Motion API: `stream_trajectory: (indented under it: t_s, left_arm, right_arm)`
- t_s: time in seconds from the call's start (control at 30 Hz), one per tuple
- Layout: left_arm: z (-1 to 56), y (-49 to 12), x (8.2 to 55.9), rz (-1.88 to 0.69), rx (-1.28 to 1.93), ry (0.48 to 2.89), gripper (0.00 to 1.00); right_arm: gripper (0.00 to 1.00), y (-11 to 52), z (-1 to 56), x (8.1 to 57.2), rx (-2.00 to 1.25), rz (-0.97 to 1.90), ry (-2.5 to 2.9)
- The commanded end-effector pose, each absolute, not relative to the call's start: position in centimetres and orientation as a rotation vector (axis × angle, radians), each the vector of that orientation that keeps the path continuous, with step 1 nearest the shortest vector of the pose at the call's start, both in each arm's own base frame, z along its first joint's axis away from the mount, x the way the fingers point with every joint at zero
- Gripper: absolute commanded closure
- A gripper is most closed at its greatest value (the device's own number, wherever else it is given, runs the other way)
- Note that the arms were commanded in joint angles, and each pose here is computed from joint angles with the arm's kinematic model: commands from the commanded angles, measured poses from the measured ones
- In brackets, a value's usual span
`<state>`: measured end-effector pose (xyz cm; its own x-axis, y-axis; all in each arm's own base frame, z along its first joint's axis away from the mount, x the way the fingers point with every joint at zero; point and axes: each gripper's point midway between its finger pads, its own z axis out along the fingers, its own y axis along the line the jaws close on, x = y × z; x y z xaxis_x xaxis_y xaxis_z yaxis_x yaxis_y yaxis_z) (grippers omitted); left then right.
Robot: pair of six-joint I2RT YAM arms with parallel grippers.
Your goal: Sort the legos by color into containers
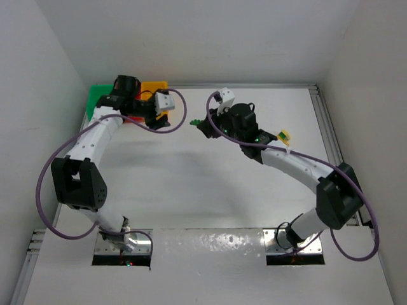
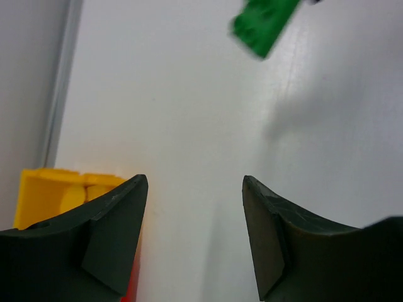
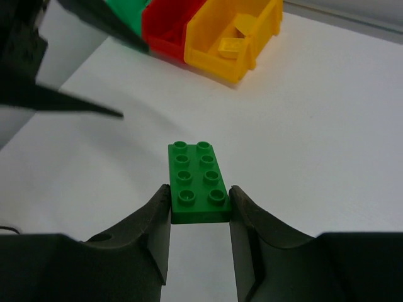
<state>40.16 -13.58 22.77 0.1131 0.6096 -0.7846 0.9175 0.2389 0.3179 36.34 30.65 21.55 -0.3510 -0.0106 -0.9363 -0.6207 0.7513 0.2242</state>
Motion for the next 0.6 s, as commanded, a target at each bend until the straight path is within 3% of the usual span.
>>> stream_trajectory:
  t_s: [0.0,0.2,0.57]
  left_arm:
    - [23.7,-16.0,38.5,-0.381,1.571,1.44,0.41]
    - [23.6,-17.1,38.8,-0.323,1.565,1.421,0.39]
    - [22.3,-18.1,39.6,-0.294,1.574,1.429,0.39]
  right_arm:
    - [1.0,33.2,25.0,38.5,-0.336,0.834,1.768]
    - [1.0,36.6,25.0,39.2,-0.27,1.025,1.81]
    - [1.0,38.8,24.6,38.0,-0.304,1.073,1.816]
